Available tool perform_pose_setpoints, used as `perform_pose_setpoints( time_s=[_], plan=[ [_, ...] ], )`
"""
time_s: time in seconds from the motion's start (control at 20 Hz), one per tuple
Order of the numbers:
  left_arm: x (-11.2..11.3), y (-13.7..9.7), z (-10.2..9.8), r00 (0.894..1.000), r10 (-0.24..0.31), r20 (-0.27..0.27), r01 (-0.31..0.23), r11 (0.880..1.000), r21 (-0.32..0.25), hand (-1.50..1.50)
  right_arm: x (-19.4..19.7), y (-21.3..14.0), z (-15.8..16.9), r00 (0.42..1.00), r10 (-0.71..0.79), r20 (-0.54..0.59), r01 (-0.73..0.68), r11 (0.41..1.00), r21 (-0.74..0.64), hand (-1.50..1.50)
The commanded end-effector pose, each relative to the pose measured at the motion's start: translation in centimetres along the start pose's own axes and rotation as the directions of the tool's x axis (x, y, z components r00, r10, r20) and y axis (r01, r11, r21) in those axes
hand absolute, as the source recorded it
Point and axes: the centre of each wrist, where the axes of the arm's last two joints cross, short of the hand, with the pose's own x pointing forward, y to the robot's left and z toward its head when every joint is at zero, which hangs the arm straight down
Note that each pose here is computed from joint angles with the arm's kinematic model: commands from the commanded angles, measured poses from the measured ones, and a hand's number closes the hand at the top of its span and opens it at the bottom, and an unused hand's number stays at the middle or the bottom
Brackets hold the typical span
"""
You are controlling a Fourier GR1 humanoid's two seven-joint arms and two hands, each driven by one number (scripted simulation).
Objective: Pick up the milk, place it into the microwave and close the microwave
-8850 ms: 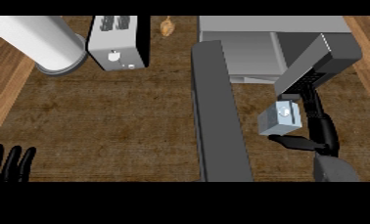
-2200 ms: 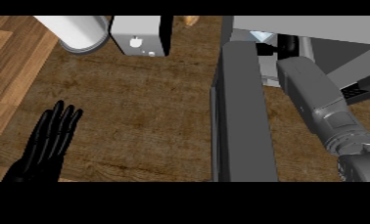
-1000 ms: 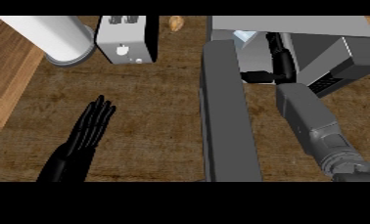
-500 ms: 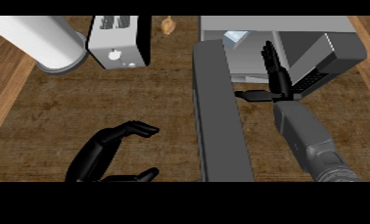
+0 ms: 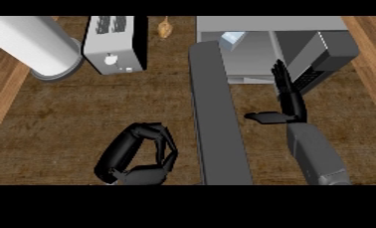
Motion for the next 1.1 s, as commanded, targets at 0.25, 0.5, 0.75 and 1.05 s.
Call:
perform_pose_setpoints(
  time_s=[0.25, 0.5, 0.75, 1.05],
  plan=[
    [-3.6, -4.0, -1.7, 0.995, -0.032, -0.094, 0.013, 0.979, -0.204, 1.5, -0.1, -3.4, 6.4, 1.0, 0.005, 0.022, -0.005, 0.999, 0.032, -1.5],
    [-4.3, -5.8, -3.8, 0.993, 0.008, -0.119, -0.038, 0.967, -0.25, 1.5, 2.8, -4.1, 7.2, 0.998, -0.023, 0.054, 0.021, 0.999, 0.029, -1.5],
    [-6.2, -10.2, -3.3, 0.993, -0.063, -0.103, 0.024, 0.939, -0.343, 1.5, 6.0, -6.3, 9.0, 0.997, 0.002, 0.081, -0.003, 1.0, 0.02, -1.5],
    [-5.4, -13.3, -5.3, 0.99, -0.112, -0.088, 0.081, 0.95, -0.302, 1.5, 9.2, -7.2, 9.7, 0.991, -0.046, 0.122, 0.042, 0.998, 0.035, -1.5]
  ],
)
